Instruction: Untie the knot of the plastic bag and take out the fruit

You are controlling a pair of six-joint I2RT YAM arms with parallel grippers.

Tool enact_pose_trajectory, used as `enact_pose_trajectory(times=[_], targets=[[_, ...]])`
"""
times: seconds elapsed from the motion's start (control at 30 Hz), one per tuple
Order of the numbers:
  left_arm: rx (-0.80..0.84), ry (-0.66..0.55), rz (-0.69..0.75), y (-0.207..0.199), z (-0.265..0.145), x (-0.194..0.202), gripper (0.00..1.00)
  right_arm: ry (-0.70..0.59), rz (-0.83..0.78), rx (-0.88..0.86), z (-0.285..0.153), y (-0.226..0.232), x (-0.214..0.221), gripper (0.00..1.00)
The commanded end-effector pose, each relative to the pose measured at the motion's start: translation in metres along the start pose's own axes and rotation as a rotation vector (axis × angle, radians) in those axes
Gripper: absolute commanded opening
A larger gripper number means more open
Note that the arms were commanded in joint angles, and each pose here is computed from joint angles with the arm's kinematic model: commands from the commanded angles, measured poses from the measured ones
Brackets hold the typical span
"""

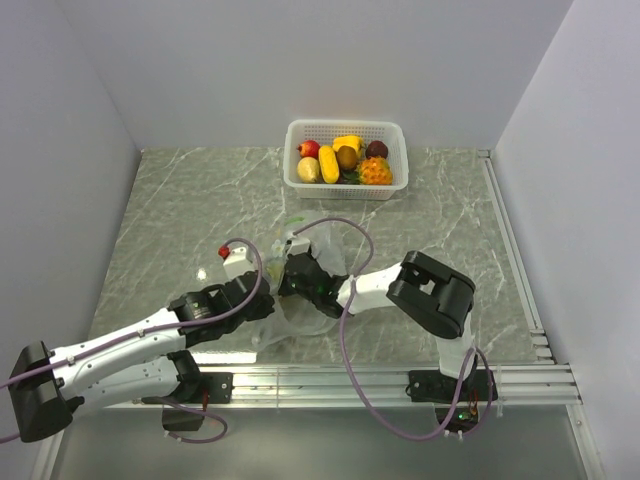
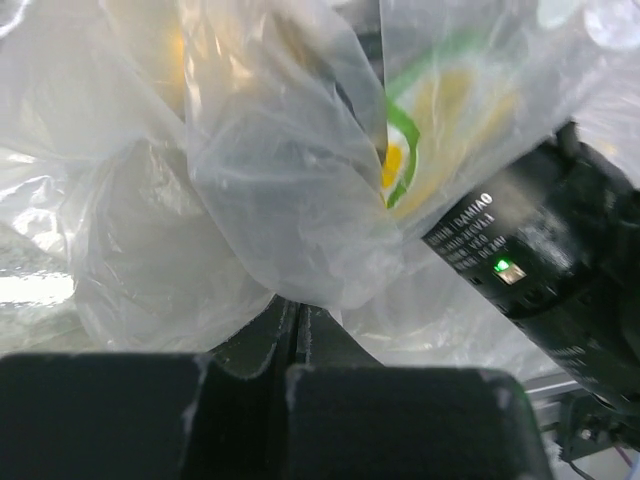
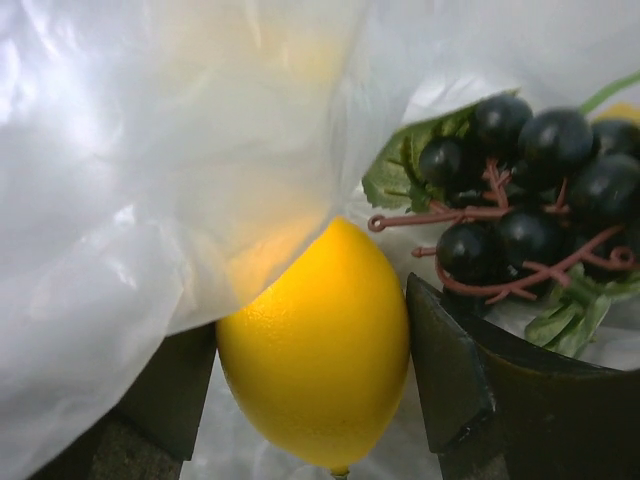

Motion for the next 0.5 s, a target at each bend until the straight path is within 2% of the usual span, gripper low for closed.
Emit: enact_pose_trajectory(times=[0.0, 0.03, 0.07, 0.13, 0.17, 0.23, 0.3, 0.47], targets=[[-0.051, -0.013, 0.011, 0.012, 0.0, 0.003, 0.01, -0.057, -0.161, 0.026, 0.001, -0.001, -0.01, 0.58], [-0.061, -0.017, 0.01, 0.015, -0.001, 0.003, 0.01, -0.053, -0.175, 0.028, -0.001, -0.003, -0.01, 0.54], [-0.074, -0.027, 0.011, 0.017, -0.001, 0.003, 0.01, -0.046, -0.203, 0.004, -0.003, -0.001, -0.011, 0.38], [-0.101, -0.04, 0.009, 0.02, -0.001, 0.001, 0.01, -0.043, -0.218, -0.033, -0.013, 0.004, -0.016, 0.24], [-0.116, -0.042, 0.01, 0.023, -0.002, 0.001, 0.01, -0.029, -0.233, -0.058, -0.018, 0.006, -0.017, 0.14], [-0.147, -0.059, 0.009, 0.027, 0.0, -0.003, 0.01, -0.034, -0.247, -0.092, -0.031, 0.013, -0.026, 0.05], [-0.173, -0.07, 0.009, 0.032, 0.001, -0.007, 0.01, -0.015, -0.277, -0.137, -0.047, 0.017, -0.03, 0.0], [-0.198, -0.085, 0.018, 0.037, 0.004, -0.022, 0.01, 0.037, -0.322, -0.216, -0.077, 0.021, -0.032, 0.0]])
Point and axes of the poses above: each gripper's point midway between its finger pads, its own z axis out along the fingers, its own y axis along the line the jaws close on, x = y × z, the point moved 8 cm from there along -z, back along the fingers, and after that the axes turned 6 degrees about z, right-handed, at the moved point
